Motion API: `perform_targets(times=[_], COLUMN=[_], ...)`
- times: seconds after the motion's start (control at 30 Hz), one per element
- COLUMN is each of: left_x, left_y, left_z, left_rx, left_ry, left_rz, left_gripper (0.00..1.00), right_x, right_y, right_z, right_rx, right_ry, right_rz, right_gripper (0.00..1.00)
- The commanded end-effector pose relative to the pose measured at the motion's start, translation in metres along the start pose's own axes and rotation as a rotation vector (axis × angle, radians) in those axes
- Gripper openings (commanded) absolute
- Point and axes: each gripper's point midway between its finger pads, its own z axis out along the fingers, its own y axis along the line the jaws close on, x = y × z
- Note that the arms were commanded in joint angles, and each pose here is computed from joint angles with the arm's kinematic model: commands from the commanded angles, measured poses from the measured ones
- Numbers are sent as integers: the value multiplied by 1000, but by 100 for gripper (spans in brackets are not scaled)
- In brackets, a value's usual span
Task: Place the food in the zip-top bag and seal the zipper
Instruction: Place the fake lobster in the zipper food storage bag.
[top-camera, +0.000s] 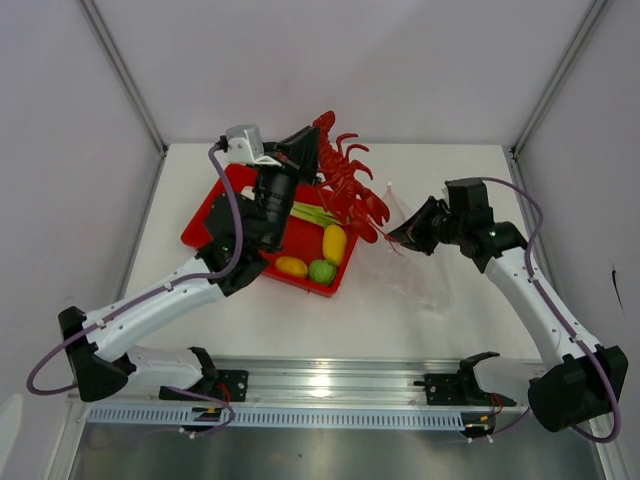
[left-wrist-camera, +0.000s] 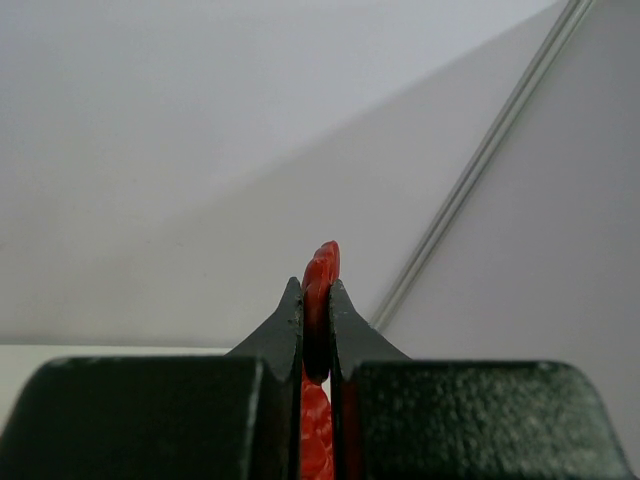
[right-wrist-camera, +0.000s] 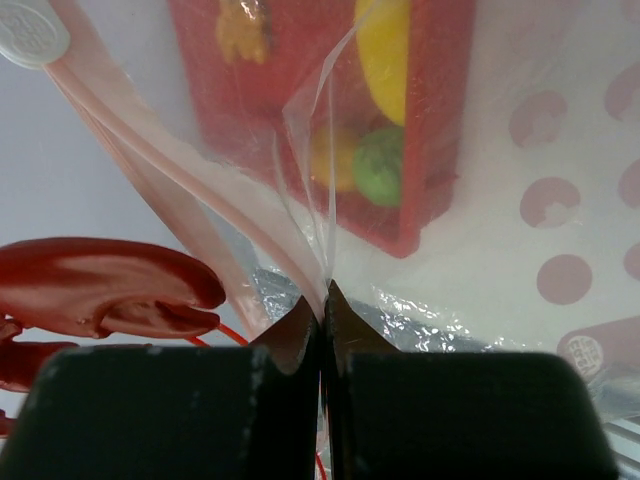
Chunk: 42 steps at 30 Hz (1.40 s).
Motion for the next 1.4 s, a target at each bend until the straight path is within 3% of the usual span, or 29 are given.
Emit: perform_targets(times=[0.0, 0.63, 0.87, 1.13, 1.37], left_x=[-16, 41, 45, 49, 23], left_y=[-8, -36, -64, -66, -69], left_z=[3, -3, -5, -6, -9], left_rx=[4, -1, -6, -66, -87], left_ry=[-81, 15, -11, -40, -137], left_rz=[-4, 134, 163, 215, 297], left_gripper=[1, 1, 1, 1, 1], right_x=[1, -10, -13, -21, -16], right_y=[27, 46, 46, 45, 41], right_z=[-13, -16, -12, -18, -20], right_rx=[-83, -137, -124, -111, -88], right_ry=[3, -37, -40, -90, -72], right_rz=[10, 29, 53, 106, 112], right_gripper=[0, 0, 0, 0, 0])
